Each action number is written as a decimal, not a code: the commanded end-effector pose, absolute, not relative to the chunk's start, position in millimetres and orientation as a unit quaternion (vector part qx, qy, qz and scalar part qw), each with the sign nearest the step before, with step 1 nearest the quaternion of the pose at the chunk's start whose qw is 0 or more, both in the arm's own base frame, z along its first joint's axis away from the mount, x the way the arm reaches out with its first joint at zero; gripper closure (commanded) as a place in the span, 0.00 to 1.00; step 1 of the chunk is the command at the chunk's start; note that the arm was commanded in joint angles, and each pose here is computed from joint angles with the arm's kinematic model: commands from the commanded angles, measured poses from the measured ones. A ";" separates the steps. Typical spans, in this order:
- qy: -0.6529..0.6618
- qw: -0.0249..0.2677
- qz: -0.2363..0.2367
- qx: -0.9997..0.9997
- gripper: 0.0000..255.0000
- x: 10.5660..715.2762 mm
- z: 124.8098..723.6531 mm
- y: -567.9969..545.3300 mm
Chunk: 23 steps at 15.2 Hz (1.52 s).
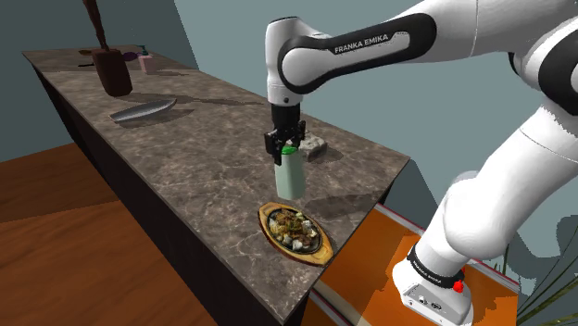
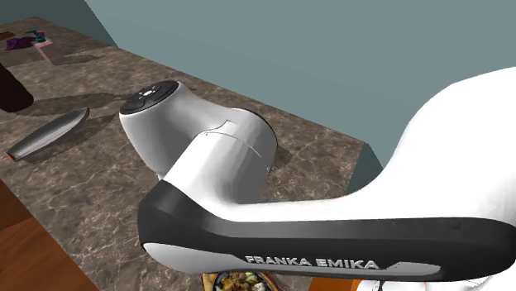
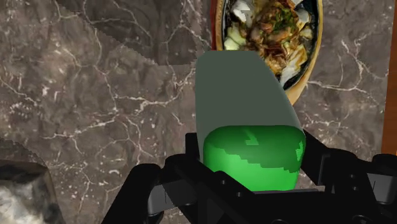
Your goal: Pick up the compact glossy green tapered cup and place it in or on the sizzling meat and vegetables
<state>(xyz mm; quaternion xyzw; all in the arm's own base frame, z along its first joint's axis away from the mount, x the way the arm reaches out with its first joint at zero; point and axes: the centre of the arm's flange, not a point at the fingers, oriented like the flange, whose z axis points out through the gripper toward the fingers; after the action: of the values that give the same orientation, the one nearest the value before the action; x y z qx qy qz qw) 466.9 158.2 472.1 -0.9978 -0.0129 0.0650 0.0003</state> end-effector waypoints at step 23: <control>-0.012 0.000 0.065 -0.998 1.00 404.5 390.5 224.3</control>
<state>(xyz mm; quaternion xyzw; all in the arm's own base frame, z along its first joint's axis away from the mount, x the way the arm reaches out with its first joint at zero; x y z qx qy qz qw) 411.4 224.1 417.5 -0.9993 -0.0100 0.0353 0.0089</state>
